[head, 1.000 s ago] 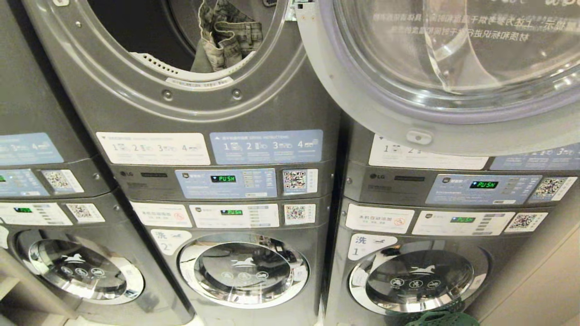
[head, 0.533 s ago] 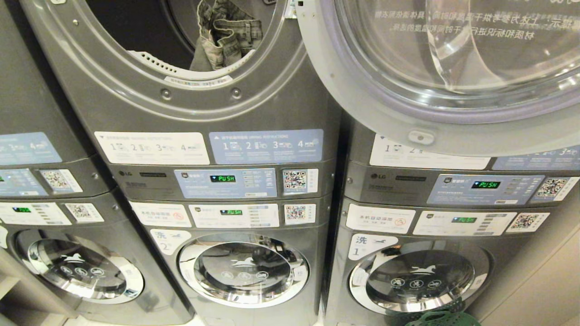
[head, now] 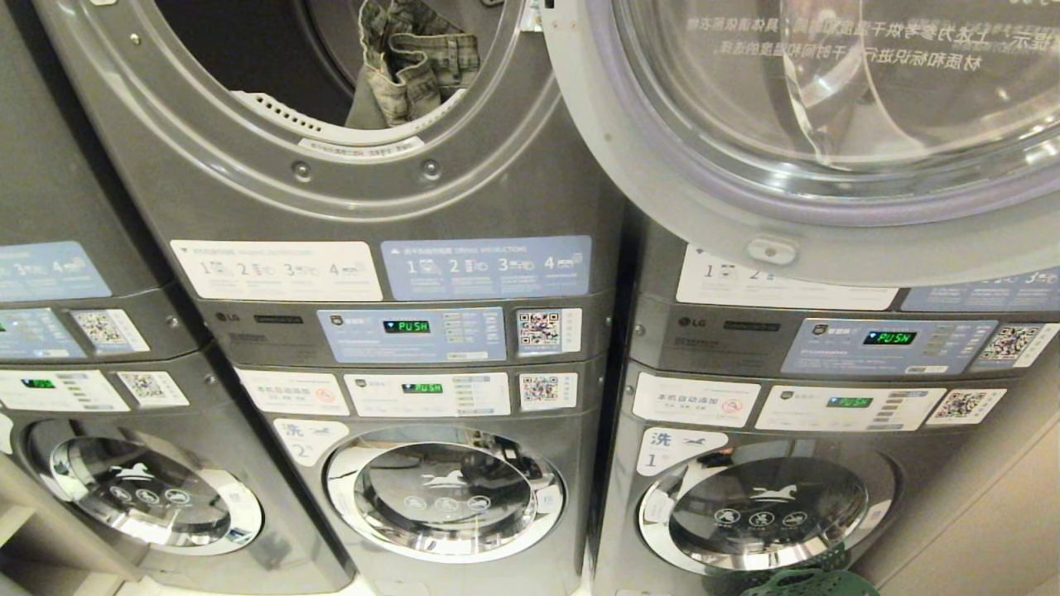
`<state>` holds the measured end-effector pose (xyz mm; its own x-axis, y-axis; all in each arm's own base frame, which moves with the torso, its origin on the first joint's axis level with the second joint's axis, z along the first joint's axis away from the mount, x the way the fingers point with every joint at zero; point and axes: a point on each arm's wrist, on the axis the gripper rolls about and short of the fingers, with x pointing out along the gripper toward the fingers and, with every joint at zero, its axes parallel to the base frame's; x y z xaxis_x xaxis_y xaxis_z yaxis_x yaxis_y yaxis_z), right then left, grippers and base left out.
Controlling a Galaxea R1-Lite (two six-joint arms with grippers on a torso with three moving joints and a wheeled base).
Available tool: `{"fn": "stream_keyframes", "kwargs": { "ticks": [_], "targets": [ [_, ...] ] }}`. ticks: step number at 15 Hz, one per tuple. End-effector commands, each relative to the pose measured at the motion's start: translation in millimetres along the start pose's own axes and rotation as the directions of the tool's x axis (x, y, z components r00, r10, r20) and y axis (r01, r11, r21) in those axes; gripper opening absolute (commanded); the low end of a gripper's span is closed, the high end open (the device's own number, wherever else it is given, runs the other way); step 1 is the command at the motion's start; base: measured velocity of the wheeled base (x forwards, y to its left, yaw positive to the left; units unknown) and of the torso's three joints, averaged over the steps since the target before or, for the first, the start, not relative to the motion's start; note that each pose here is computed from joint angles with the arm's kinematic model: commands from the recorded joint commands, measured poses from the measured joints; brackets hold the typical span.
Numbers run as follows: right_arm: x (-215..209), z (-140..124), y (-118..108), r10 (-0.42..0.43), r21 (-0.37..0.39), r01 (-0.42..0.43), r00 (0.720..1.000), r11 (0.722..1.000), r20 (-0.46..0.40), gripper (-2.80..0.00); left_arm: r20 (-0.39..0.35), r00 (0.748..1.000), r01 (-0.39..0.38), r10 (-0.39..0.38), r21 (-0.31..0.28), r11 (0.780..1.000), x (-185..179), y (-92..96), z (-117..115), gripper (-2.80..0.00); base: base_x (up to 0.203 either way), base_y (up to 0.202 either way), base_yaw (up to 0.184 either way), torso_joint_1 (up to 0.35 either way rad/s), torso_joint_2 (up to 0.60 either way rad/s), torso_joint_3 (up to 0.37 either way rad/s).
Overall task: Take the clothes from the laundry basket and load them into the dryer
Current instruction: Close the dryer
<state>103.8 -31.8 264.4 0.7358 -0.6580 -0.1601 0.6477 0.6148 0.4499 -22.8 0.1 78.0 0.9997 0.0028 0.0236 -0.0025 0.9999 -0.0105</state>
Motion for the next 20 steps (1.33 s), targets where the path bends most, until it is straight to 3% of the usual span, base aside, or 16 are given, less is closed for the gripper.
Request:
{"fn": "stream_keyframes", "kwargs": {
  "ticks": [1, 3, 5, 6, 8, 10, 14, 20],
  "targets": [
    [16, 2, -2, -0.037, 0.027, 0.038, 0.999, 0.999, -0.024, -2.80, 0.002, 1.000, 0.000, 0.000, 0.000, 1.000, 0, 0.0, 0, -2.80, 0.000, 0.000, 0.000, 0.000, 0.00, 0.000],
    [23, 12, -17, 0.019, 0.107, -0.012, 0.998, 0.994, -0.066, -2.80, 0.001, 1.000, 0.000, 0.000, 0.000, 1.000, 0, 0.0, 0, -2.80, 0.000, 0.000, 0.000, 0.000, 0.00, 0.000],
    [28, 20, -20, 0.240, 0.161, -0.225, 0.967, 0.961, -0.084, -2.80, 0.002, 1.000, 0.000, 0.000, 0.000, 1.000, 0, 0.0, 0, -2.80, 0.000, 0.000, 0.000, 0.000, 0.00, 0.000],
    [33, 25, -17, 0.328, 0.155, -0.321, 0.944, 0.934, -0.024, -2.80, 0.001, 1.000, 0.000, 0.000, 0.000, 1.000, 0, 0.0, 0, -2.80, 0.000, 0.000, 0.000, 0.000, 0.00, 0.000],
    [48, 26, -14, 0.496, 0.108, -0.500, 0.866, 0.859, 0.068, -2.80, 0.002, 1.000, 0.000, 0.000, 0.000, 1.000, 0, 0.0, 0, -2.80, 0.000, 0.000, 0.000, 0.000, 0.00, 0.000],
    [73, 22, -11, 0.601, 0.065, -0.607, 0.794, 0.792, 0.088, -2.80, 0.001, 1.000, 0.000, 0.000, 0.000, 1.000, 0, 0.0, 0, -2.80, 0.000, 0.000, 0.000, 0.000, 0.00, 0.000],
    [98, 17, -10, 0.720, -0.012, -0.724, 0.683, 0.689, 0.121, -2.80, 0.002, 1.000, 0.000, 0.000, 0.000, 1.000, 0, 0.0, 0, -2.80, 0.000, 0.000, 0.000, 0.000, 0.00, 0.000],
    [88, -1, -16, 0.848, -0.110, -0.841, 0.521, 0.530, 0.100, -2.80, 0.001, 1.000, 0.000, 0.000, 0.000, 1.000, 0, 0.0, 0, -2.80, 0.000, 0.000, 0.000, 0.000, 0.00, 0.000]
  ]
}}
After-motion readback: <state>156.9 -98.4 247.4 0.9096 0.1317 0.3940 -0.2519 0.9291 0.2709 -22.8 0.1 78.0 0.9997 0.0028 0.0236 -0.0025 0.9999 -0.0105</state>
